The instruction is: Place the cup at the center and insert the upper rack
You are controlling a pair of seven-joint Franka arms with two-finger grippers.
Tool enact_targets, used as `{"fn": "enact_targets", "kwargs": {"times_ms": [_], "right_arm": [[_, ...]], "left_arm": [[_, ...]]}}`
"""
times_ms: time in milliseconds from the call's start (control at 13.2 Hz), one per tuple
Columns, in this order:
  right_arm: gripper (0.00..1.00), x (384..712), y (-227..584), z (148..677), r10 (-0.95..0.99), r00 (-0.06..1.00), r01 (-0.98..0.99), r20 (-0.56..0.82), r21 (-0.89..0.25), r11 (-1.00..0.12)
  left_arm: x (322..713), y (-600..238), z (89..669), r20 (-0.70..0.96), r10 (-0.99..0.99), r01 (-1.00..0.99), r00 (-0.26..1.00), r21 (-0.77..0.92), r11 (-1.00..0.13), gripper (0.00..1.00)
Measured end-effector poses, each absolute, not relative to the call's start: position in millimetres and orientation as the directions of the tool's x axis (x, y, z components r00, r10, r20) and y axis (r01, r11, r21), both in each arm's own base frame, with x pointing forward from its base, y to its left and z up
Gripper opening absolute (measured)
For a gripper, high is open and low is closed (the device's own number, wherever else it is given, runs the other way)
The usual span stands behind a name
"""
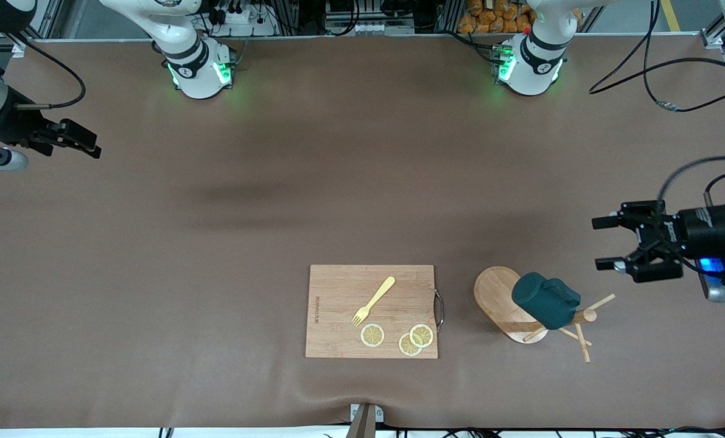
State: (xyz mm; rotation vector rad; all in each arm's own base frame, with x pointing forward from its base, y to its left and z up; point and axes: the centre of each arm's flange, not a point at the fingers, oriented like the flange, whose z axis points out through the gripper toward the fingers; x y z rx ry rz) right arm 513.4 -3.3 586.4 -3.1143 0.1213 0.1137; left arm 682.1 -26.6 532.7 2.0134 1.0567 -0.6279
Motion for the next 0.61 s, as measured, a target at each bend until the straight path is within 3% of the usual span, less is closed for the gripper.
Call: {"fn": "enact_targets", "kwargs": {"times_ms": [606], "right_arm": [[1.00,513,-3,582,-0.075,0.994,-0.076,-0.084,-0.020,-0.997]], "left_arm": [[626,-126,598,-0.335,0.536,0.621,0.775,0.245,-0.744,1.00]]}}
